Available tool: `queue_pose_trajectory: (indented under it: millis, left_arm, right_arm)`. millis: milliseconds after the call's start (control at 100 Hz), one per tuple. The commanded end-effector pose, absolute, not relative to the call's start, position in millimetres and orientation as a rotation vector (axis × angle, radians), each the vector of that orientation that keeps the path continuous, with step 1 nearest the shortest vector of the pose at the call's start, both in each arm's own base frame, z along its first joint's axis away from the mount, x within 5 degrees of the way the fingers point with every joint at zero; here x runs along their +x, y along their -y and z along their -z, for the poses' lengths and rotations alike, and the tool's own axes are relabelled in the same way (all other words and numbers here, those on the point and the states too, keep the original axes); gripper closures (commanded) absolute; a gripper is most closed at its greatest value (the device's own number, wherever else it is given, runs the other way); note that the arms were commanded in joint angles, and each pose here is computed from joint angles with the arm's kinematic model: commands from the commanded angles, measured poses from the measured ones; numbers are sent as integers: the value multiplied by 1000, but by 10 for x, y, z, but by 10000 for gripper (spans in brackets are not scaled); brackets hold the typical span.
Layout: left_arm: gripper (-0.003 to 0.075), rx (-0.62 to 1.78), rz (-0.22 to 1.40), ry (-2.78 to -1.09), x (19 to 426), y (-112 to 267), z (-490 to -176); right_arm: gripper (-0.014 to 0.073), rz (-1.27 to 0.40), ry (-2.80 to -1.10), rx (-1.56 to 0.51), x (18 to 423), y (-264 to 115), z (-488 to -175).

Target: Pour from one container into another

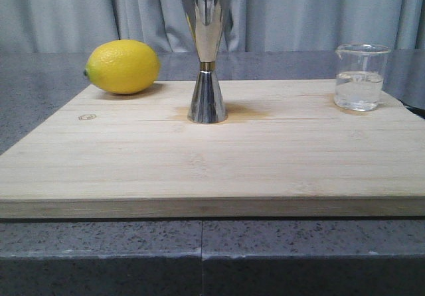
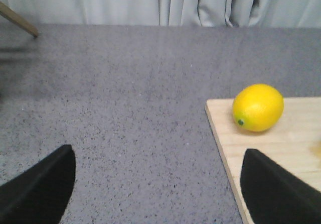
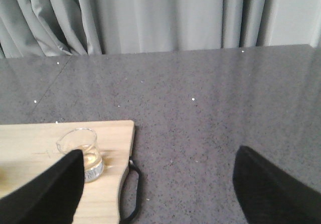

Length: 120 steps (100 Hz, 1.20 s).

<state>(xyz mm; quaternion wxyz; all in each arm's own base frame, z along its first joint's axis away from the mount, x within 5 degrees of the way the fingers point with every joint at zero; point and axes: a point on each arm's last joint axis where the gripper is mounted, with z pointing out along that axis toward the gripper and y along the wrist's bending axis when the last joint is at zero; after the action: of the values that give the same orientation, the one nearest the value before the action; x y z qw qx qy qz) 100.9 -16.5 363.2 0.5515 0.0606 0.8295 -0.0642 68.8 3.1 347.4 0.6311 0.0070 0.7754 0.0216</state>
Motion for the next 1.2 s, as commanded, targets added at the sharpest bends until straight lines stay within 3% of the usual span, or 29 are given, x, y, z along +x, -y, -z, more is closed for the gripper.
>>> queue_pose_trajectory:
  millis: [0,130,310,690,1190]
  left_arm:
    - [101,175,142,-1962,1150,177,-3774]
    - [101,238,166,-2034,1385,222,-3708]
    - [101,350,333,-2087,1727,375,-3545]
    - [101,729,614,-1850,2110,691,-3405]
    - [101,826,815,-1679,2266,722,-3283]
  right_arm:
    - [41,-49,-1736,15,760,-28,-3618]
    - [41,-55,-1779,17,836,-28,-3589]
    - [41,-56,-1802,18,880,-26,-3569]
    - [41,-57,-1815,17,877,-28,-3557]
    - [41,-68,-1819,20,876,-33,-3554]
